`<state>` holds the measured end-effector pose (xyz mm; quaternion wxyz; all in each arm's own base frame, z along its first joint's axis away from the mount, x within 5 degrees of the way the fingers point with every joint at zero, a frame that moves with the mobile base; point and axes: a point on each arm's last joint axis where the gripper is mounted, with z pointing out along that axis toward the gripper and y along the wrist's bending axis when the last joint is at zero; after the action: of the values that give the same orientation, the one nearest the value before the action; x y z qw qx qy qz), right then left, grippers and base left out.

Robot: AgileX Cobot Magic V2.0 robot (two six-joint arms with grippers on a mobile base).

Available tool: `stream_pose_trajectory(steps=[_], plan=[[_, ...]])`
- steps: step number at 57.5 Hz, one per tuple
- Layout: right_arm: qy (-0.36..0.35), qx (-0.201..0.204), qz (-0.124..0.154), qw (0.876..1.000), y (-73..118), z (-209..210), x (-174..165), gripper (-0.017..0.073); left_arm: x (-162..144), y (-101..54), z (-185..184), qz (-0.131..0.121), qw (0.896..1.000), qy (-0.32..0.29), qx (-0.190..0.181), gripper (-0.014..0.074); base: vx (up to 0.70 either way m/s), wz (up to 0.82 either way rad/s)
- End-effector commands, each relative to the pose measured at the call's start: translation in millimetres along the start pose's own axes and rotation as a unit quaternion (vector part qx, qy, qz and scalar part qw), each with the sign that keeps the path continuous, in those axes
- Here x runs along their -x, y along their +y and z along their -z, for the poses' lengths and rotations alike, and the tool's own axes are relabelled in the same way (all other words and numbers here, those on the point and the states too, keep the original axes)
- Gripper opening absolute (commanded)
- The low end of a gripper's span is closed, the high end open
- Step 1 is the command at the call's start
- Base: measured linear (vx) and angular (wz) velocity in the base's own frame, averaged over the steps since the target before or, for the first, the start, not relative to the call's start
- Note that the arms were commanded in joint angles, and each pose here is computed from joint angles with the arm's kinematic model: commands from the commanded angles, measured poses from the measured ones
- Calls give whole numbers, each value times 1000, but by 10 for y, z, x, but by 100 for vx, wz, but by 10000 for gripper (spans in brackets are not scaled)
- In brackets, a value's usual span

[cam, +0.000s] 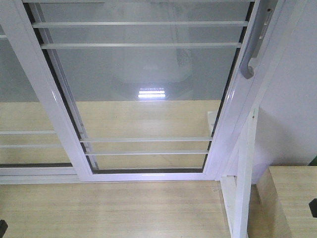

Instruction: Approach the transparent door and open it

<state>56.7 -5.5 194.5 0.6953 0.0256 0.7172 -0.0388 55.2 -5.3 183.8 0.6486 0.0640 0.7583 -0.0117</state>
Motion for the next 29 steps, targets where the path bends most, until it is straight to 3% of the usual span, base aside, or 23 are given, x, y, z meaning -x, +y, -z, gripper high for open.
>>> stream_pose_trajectory(steps=[1, 29], plan=[[-44, 0, 2, 999, 3, 8, 43, -5, -16, -7, -13, 6, 999, -32, -2, -6, 7, 0], [-25, 1, 2, 1000, 3, -15, 22, -5, -16, -5, -12, 7, 999, -32, 0, -6, 5, 1]])
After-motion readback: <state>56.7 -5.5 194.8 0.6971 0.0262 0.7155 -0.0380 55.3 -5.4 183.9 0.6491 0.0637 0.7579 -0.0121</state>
